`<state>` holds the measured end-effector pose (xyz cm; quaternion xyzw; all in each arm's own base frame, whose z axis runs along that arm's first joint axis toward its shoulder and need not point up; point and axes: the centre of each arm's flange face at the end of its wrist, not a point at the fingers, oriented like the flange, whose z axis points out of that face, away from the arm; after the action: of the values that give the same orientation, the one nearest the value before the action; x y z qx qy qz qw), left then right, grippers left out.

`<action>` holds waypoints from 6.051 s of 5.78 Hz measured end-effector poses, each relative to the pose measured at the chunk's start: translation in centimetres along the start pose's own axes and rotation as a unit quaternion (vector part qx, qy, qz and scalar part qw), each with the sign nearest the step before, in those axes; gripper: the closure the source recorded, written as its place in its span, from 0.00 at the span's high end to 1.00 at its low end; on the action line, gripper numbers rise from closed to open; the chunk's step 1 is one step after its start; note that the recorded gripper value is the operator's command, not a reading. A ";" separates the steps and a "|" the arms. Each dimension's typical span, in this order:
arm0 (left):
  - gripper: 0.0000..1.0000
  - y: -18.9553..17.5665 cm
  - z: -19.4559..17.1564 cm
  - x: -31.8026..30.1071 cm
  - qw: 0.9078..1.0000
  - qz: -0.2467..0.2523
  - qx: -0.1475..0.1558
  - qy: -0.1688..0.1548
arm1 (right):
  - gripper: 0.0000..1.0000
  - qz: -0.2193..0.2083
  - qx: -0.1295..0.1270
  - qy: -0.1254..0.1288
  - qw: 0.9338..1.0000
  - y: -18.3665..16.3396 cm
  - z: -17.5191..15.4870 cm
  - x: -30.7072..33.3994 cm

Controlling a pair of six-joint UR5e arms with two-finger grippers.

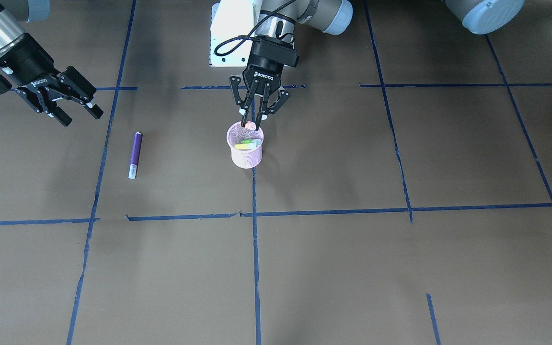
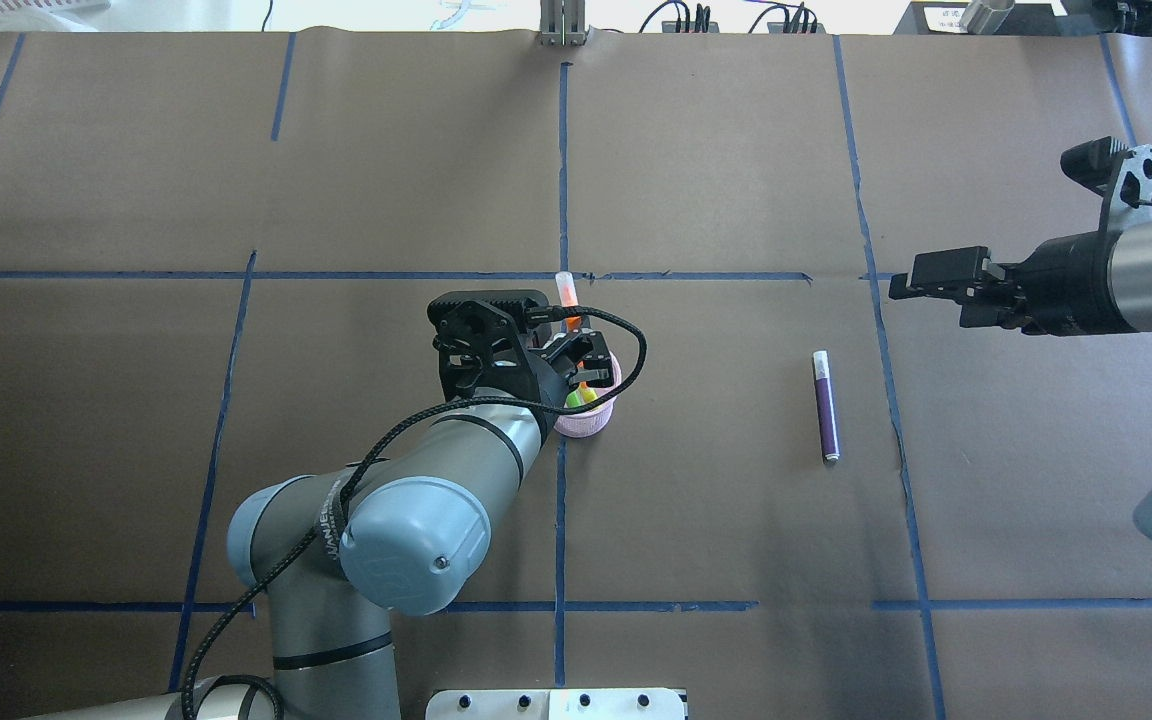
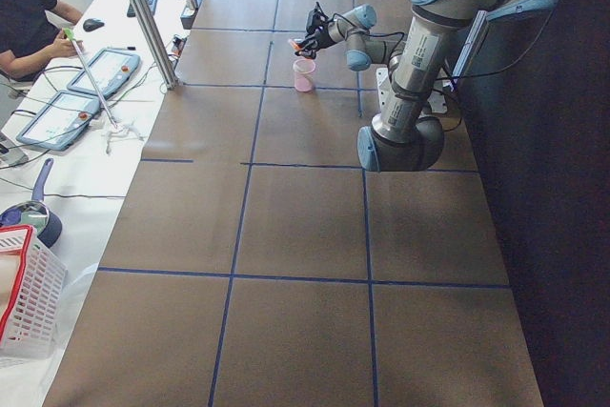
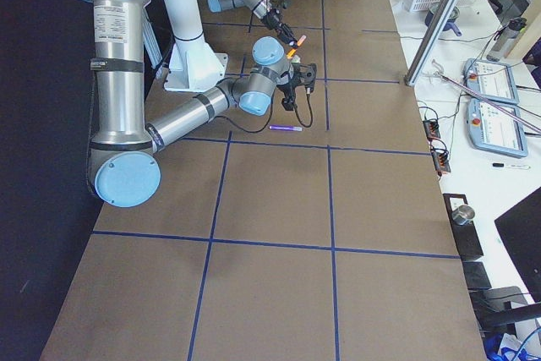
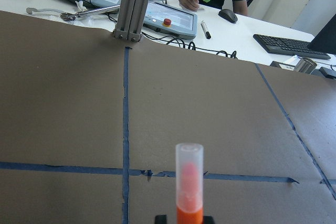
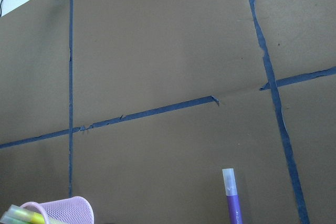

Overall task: Collect pens into pen holder
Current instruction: 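Lift the orange highlighter with the left gripper and drop it into the cup, then withdraw the left gripper while the right gripper grasps the purple marker, then carry the purple marker with the right gripper and drop it into the cup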

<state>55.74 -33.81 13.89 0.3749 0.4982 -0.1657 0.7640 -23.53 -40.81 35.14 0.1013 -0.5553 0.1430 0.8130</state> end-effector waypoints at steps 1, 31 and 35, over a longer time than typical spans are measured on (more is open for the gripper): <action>0.97 0.3 0.1 0.0 1.000 0.002 -0.002 0.000 | 0.99 0.001 0.000 -0.001 1.000 0.0 -0.1 -0.1; 0.93 -10.3 -2.6 -20.4 0.982 0.106 -0.155 -0.020 | 0.00 0.008 -0.045 0.131 0.990 7.0 15.6 -17.1; 0.95 -10.3 -2.6 -20.4 0.982 0.104 -0.155 -0.022 | 0.00 0.017 0.225 0.062 0.972 16.4 15.4 -24.4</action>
<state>38.44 -41.21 27.16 0.2983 0.4593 -0.0140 0.8366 -50.97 -33.30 18.06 0.2636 -0.4591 0.2839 0.7995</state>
